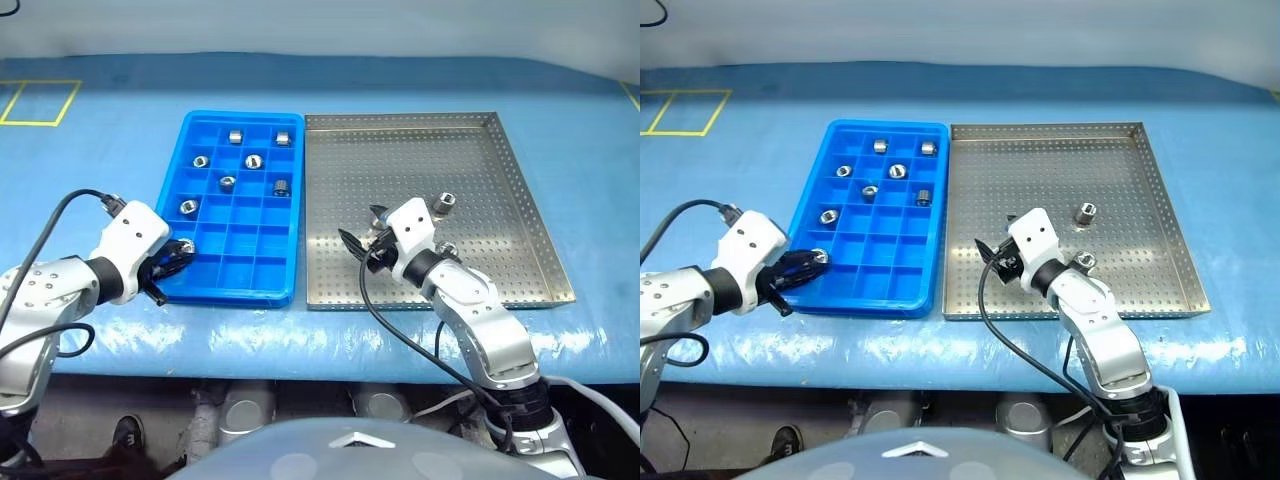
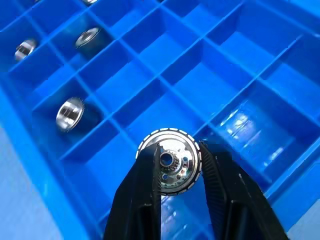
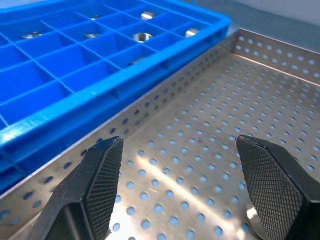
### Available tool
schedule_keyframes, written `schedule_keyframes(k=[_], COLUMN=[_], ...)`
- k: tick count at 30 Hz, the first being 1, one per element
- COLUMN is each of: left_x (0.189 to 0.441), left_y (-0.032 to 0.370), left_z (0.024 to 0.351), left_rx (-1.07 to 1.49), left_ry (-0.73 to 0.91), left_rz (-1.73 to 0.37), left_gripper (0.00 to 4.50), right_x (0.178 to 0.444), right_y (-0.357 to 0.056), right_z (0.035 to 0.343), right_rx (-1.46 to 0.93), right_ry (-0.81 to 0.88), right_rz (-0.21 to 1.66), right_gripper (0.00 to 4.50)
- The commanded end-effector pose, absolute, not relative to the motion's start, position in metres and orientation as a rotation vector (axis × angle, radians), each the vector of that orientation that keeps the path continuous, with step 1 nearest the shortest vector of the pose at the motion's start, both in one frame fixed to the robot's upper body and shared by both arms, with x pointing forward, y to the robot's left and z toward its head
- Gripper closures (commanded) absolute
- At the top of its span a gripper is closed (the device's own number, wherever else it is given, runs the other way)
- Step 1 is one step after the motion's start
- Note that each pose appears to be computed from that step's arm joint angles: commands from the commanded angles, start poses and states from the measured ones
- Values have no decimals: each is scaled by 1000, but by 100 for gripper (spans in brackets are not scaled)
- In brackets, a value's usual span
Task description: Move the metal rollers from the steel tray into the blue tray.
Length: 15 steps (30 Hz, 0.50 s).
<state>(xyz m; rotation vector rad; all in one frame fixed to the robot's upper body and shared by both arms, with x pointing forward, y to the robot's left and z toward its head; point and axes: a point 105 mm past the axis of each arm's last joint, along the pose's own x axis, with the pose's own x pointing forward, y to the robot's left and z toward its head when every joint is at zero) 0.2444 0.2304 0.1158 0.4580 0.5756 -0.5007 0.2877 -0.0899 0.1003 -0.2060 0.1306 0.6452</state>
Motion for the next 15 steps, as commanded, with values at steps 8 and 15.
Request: schedule_keyframes(k=[8, 15], left_x=[246, 265], left_y=[243, 209], left_z=[94, 134], left_rx=[508, 274], left_ry=[617, 359], left_rz=[-424, -516], left_gripper=[267, 71], right_x=[292, 300], right_y=[-89, -103], right_z=[117, 120], right_rx=[-233, -212], right_ry=[74, 72], right_rz=[667, 577], right_gripper=[71, 71])
